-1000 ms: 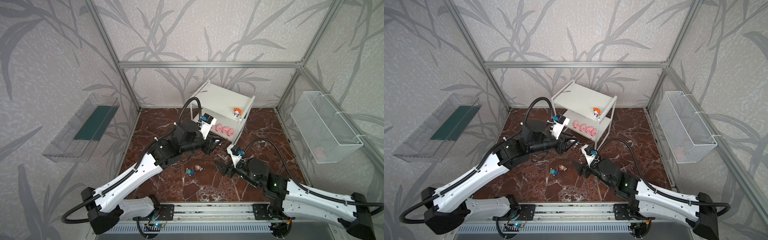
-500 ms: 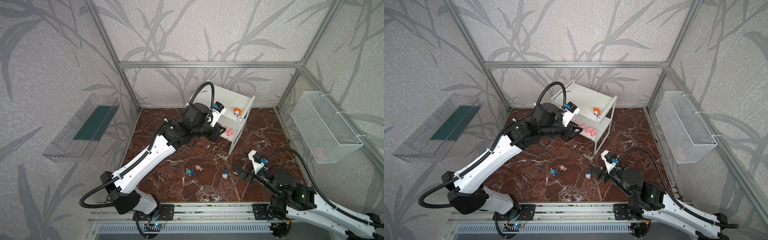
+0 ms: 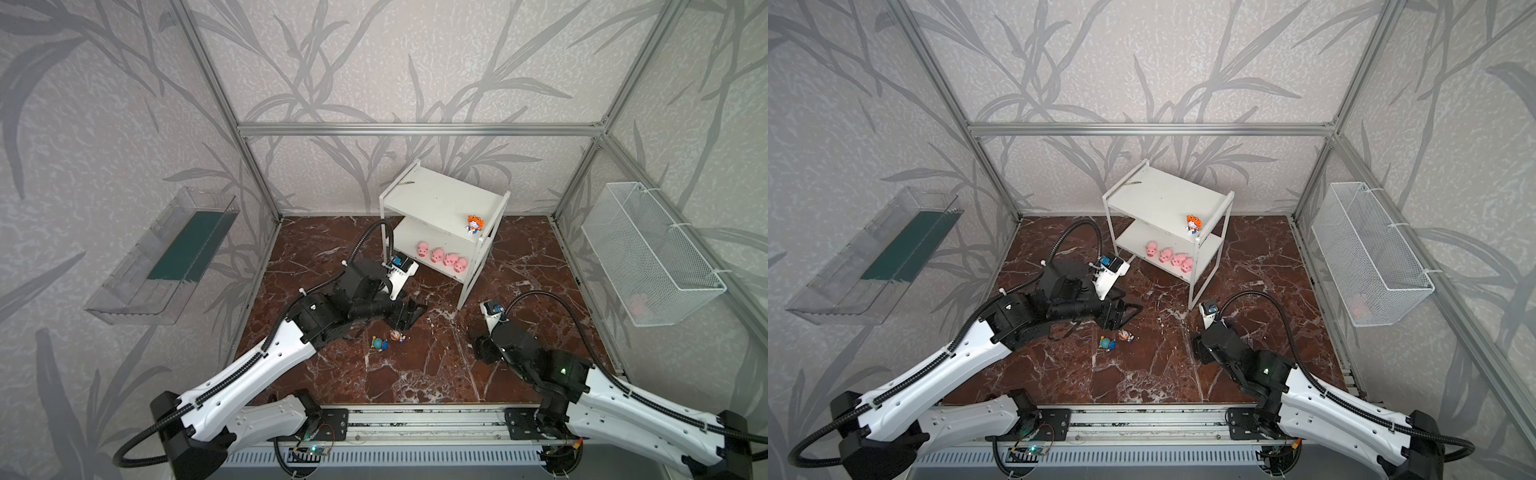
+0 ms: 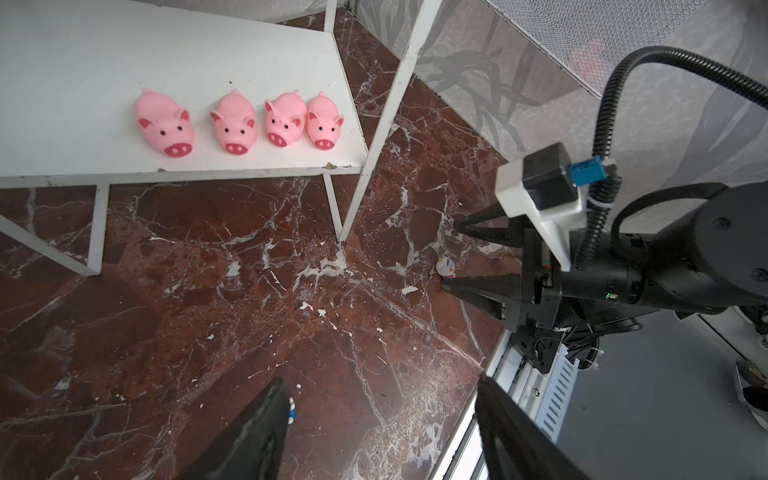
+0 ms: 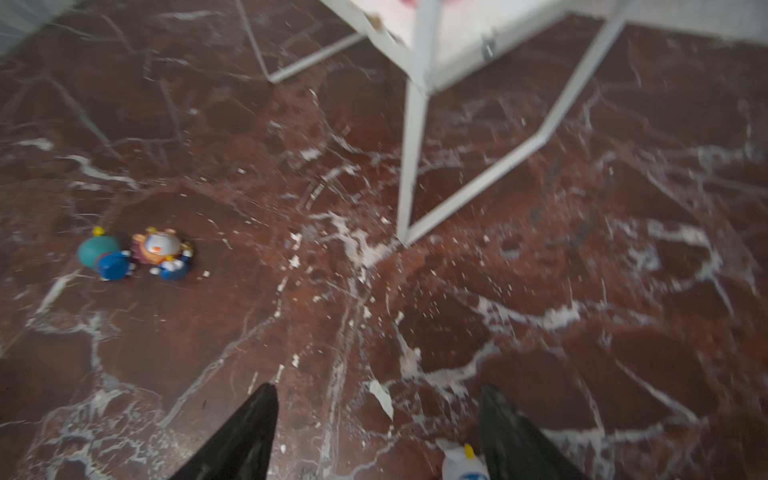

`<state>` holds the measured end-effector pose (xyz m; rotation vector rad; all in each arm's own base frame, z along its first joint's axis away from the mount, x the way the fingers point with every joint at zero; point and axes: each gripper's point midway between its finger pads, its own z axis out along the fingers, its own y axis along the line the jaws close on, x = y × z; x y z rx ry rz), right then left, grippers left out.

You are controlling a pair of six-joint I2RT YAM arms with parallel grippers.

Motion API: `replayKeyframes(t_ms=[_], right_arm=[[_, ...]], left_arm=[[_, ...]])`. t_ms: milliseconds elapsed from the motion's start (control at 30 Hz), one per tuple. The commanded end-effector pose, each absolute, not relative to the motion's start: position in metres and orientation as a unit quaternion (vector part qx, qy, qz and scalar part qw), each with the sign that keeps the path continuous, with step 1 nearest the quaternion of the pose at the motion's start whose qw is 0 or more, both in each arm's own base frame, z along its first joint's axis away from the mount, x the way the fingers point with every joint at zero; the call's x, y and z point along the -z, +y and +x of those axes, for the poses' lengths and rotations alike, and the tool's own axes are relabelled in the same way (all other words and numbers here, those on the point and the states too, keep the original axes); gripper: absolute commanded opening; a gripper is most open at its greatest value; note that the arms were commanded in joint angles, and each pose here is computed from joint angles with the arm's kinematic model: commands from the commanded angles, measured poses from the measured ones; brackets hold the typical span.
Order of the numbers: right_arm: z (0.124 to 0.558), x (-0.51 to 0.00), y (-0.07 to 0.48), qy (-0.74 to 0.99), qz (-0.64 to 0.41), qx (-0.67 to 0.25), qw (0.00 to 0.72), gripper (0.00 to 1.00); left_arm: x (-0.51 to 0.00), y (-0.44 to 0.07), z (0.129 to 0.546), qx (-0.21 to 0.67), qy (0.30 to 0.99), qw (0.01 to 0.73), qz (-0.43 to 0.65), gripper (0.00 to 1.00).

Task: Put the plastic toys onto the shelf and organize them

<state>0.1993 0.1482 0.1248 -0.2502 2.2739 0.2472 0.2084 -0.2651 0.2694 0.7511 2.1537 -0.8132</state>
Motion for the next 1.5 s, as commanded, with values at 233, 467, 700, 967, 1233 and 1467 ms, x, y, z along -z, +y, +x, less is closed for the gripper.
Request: replayKeyframes(t_ms=[233,467,700,967,1233,1467], right_arm=[[0.18,-0.062,0.094,0.947,0.113,-0.091,0.286,0.72],[0.177,-0.042,0.086,0.944,0.155,-0.097,0.273,0.53],[0.174,-0.025,0.084,0.95,0.155,-0.088,0.257,0.48],[0.186,-0.018,0.099,0.958,0.117,-0.092,0.245,0.39],[0.184,-0.018,0.116,0.968,0.07,-0.107,0.216,0.33],[0.173,-0.015,0.115,0.966,0.065,-0.127,0.214,0.39]], left_arm=[[-0.271,-0.268,0.202,0.353,0.809,0.374,0.284,0.81],[-0.264,-0.266,0.199,0.35,0.806,0.375,0.294,0.84],[-0.264,-0.268,0.202,0.347,0.802,0.382,0.302,0.85],[-0.263,-0.271,0.206,0.347,0.801,0.382,0.304,0.85],[-0.262,-0.271,0.208,0.345,0.802,0.381,0.304,0.85],[-0.262,-0.276,0.212,0.351,0.8,0.378,0.306,0.85]])
